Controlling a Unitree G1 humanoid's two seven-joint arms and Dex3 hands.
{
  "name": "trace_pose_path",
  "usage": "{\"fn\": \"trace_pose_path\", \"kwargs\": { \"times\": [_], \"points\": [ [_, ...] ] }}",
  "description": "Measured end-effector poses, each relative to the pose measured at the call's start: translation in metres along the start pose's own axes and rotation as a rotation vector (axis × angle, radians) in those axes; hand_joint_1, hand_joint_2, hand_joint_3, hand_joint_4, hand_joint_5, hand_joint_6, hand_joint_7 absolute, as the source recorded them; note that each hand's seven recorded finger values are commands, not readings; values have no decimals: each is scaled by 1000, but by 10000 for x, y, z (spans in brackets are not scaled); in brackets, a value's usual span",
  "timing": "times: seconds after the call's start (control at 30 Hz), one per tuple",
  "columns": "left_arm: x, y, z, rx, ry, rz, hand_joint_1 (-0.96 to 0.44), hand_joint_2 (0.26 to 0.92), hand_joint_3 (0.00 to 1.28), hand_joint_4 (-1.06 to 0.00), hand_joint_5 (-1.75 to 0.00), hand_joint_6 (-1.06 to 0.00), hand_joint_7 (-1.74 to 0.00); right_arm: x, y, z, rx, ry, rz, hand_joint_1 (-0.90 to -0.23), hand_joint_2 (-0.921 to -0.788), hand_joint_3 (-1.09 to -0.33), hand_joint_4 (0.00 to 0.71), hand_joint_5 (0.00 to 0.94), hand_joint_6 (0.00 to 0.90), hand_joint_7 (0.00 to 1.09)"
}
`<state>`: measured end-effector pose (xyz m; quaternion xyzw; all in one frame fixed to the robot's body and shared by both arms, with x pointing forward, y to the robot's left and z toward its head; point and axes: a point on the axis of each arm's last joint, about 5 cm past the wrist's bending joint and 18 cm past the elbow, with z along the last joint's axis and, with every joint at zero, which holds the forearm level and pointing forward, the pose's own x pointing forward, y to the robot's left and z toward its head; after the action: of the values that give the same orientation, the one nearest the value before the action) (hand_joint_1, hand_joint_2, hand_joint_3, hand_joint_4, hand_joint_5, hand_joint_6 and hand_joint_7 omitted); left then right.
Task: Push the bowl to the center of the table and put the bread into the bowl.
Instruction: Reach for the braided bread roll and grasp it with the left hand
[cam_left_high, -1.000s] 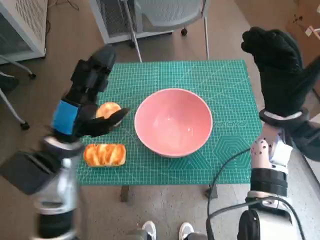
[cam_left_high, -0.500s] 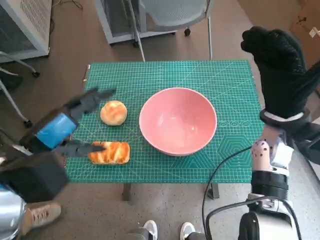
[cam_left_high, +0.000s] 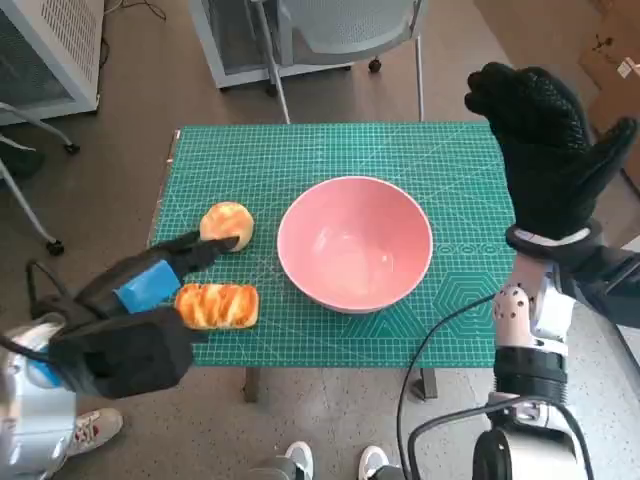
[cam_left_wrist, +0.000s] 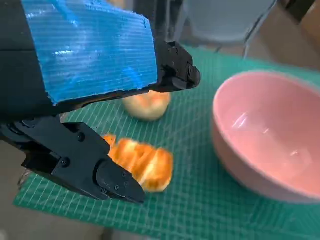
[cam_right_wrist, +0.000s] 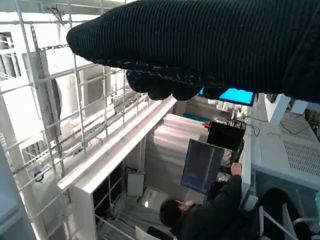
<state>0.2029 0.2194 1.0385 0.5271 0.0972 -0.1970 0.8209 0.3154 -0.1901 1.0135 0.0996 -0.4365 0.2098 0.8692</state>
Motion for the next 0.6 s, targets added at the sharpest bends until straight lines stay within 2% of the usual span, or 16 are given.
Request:
{"fn": "trace_pose_path", "kwargs": {
  "times": [0.6],
  "points": [
    [417,-265,-196,36,151,-77,-50,753,18,-185,-8,-348,-14,-13,-6,-3,6,-1,-1,-659,-921,-716,294,3,378,11]
  ]
}}
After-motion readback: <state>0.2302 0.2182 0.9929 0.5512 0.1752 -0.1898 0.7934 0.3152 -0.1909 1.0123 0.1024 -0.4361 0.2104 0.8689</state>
